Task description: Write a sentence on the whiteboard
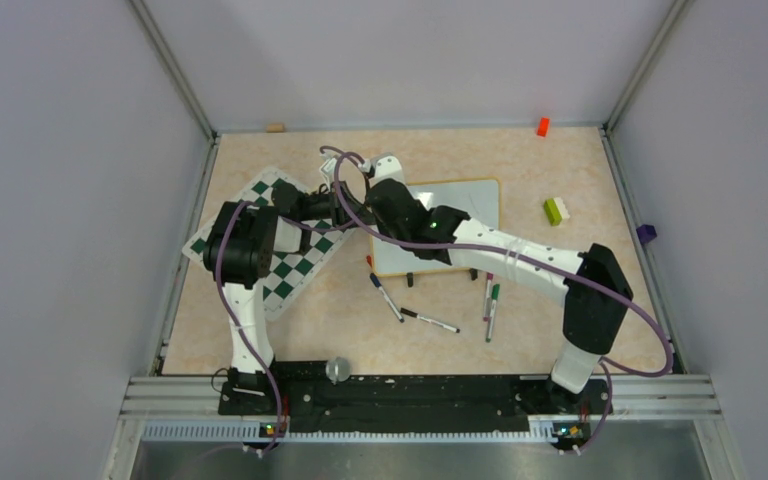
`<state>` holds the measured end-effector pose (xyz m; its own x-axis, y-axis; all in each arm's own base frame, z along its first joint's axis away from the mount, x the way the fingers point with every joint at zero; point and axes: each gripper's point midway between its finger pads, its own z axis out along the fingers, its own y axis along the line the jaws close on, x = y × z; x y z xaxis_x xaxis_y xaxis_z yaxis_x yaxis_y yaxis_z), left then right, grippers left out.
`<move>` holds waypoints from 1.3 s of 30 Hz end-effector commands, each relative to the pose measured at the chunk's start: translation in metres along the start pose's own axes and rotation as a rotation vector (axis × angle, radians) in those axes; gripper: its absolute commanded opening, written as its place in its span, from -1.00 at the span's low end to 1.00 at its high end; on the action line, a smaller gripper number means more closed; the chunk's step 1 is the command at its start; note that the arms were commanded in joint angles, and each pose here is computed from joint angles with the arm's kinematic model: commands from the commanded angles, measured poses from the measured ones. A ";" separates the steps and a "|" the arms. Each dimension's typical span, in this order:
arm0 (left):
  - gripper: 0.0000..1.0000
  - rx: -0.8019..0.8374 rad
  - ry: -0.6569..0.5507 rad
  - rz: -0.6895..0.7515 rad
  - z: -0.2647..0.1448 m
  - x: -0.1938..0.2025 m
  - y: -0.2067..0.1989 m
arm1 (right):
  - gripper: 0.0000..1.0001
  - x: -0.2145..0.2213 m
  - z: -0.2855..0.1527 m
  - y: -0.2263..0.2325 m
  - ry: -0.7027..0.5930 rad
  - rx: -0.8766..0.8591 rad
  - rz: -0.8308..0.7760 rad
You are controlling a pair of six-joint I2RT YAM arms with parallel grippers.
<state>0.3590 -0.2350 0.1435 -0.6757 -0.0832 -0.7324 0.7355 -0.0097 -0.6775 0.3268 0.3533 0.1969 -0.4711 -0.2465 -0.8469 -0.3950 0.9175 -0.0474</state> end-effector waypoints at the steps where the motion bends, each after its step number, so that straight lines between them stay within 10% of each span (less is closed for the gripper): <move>1: -1.00 0.030 -0.023 0.161 0.002 -0.017 -0.018 | -1.00 -0.021 0.001 0.009 -0.044 -0.029 0.033; 39: -1.00 0.030 -0.023 0.165 0.002 -0.017 -0.019 | -1.00 -0.036 -0.020 -0.023 -0.099 -0.001 0.083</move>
<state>0.3584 -0.2349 0.1441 -0.6689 -0.0816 -0.7388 0.7419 -0.0121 -0.6704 0.3285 0.3384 0.2365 -0.4289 -0.1554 -0.8899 -0.3907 0.9201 0.0276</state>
